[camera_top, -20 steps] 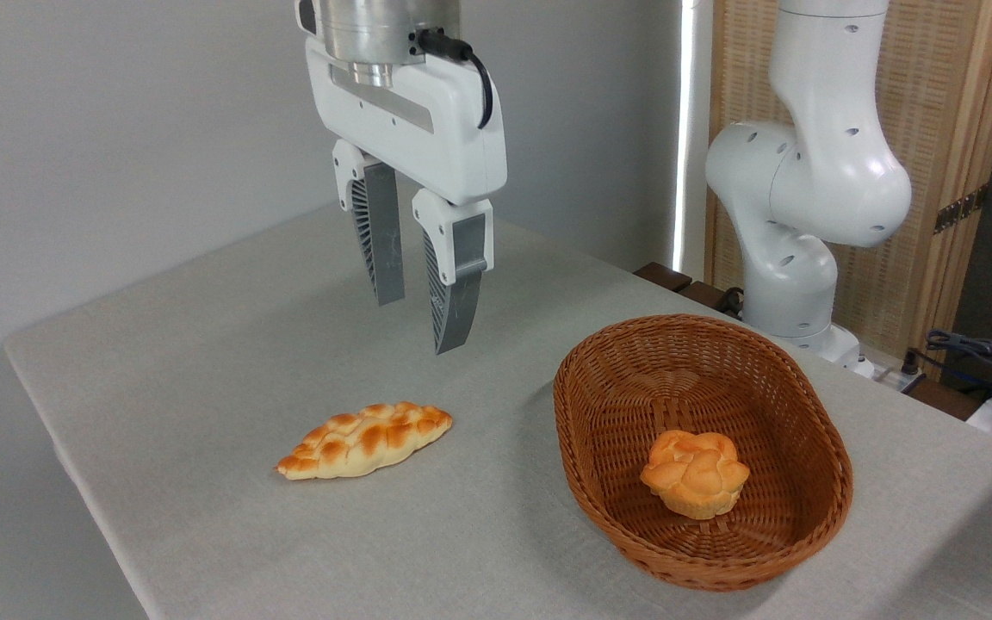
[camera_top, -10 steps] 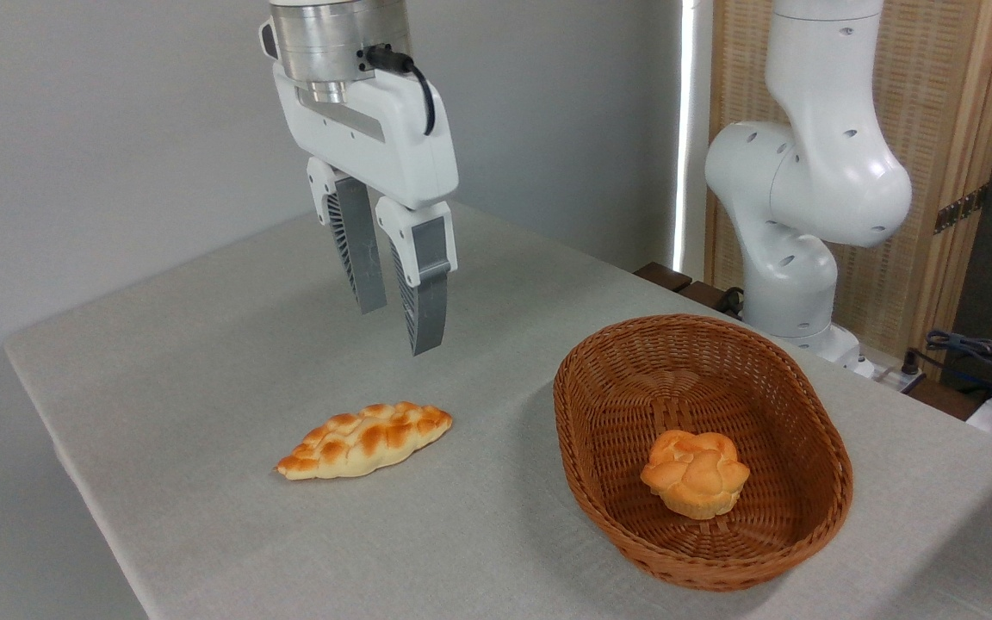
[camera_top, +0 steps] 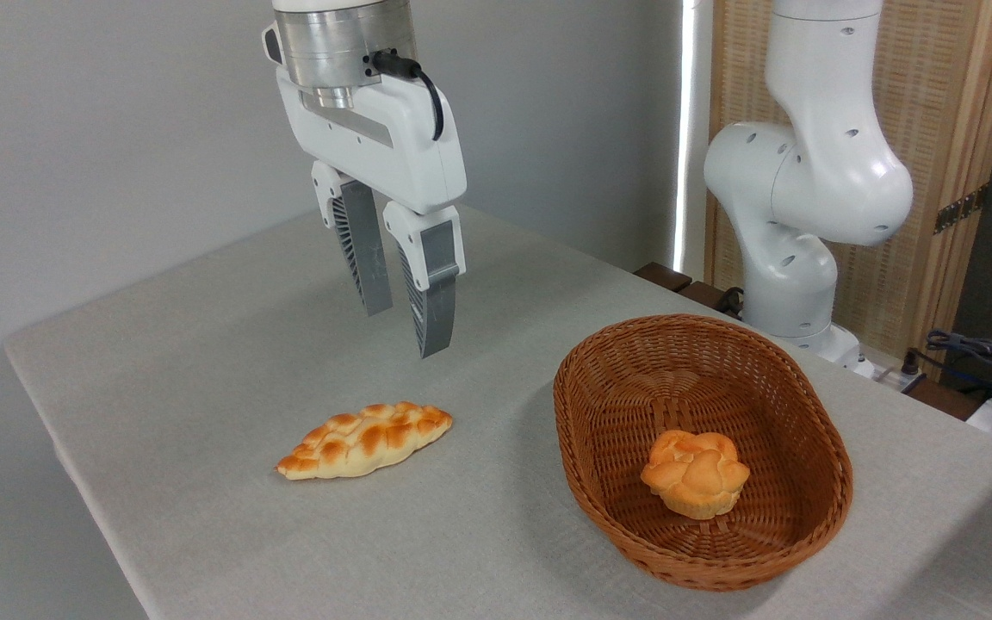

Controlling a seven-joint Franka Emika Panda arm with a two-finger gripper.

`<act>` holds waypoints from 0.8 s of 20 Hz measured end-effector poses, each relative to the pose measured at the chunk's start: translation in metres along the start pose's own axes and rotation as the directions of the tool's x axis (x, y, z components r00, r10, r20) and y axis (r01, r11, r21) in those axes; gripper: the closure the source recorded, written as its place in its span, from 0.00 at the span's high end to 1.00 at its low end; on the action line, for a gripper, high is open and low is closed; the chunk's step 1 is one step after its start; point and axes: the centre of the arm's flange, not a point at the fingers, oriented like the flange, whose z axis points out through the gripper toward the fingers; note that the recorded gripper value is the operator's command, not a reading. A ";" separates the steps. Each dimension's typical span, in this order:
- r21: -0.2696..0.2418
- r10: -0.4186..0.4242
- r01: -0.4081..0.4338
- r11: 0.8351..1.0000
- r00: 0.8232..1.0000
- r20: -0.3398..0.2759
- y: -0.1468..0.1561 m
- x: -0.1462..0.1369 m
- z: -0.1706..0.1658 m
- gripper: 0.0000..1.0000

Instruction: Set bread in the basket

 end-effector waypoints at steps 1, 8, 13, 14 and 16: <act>-0.001 -0.001 0.001 1.000 1.000 -0.001 0.000 0.000 0.000 1.00; -0.011 -0.004 0.004 1.000 1.000 -0.012 0.000 0.000 0.000 1.00; -0.023 -0.004 0.004 1.000 1.000 0.000 0.001 -0.001 0.001 1.00; -0.027 -0.004 0.004 1.000 1.000 0.003 0.002 -0.002 0.001 1.00; -0.032 -0.008 0.008 0.999 1.000 0.008 0.002 -0.002 0.002 1.00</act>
